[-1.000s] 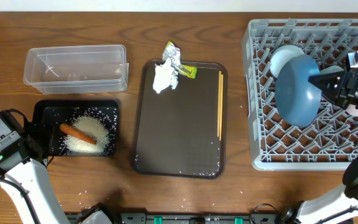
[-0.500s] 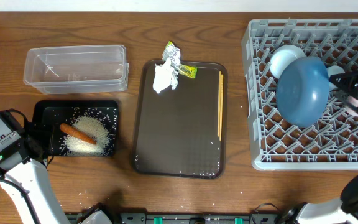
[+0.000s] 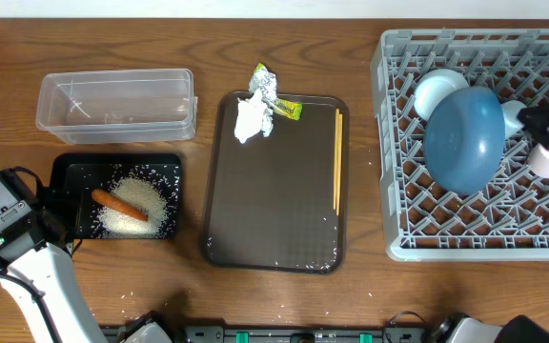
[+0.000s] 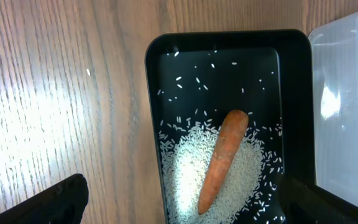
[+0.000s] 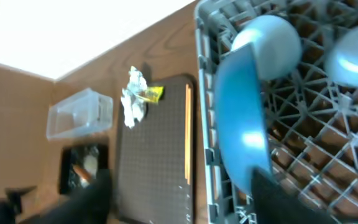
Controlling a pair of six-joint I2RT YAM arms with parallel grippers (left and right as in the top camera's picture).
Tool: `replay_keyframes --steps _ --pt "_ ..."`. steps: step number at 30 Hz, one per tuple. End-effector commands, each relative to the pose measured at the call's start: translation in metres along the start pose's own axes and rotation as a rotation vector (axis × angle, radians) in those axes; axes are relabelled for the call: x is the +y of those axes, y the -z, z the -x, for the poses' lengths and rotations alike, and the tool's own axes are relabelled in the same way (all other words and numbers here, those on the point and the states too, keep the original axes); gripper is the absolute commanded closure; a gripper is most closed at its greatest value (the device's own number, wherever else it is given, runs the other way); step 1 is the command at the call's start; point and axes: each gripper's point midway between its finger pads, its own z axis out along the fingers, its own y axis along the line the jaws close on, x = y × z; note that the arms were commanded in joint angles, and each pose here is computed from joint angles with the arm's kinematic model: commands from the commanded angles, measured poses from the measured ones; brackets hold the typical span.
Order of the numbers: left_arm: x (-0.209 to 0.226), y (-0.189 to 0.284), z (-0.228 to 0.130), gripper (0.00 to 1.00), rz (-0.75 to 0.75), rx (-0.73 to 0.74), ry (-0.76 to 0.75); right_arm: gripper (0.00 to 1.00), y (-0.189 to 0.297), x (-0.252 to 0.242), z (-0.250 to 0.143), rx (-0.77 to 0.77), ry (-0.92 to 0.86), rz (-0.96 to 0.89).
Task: Sort waste into correct bins and load items into the dishwasher rack
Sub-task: 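Lift the blue plate and carry it into the dish rack, then stand the blue plate upright in the rack and open the right gripper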
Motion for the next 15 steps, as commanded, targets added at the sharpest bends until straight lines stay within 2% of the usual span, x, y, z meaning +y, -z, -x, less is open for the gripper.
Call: replay_keyframes --steps 1,3,4,8,15 --pt "-0.003 0.004 0.006 0.02 -0.006 -0.015 0.003 0.79 -0.019 0.015 -0.003 0.051 0.051 -0.004" --pt "-0.003 0.004 0.006 0.02 -0.006 -0.015 0.003 0.96 -0.033 0.019 -0.004 0.080 0.062 -0.034" --pt "-0.003 0.004 0.006 0.02 -0.006 -0.015 0.003 0.98 -0.040 0.018 -0.004 0.092 0.066 -0.069" --pt "-0.003 0.004 0.006 0.02 -0.006 -0.015 0.003 0.99 -0.058 0.004 0.000 0.101 0.034 -0.216" --pt "-0.003 0.004 0.006 0.02 -0.006 -0.015 0.003 0.99 -0.081 -0.020 -0.005 0.162 -0.002 -0.325"
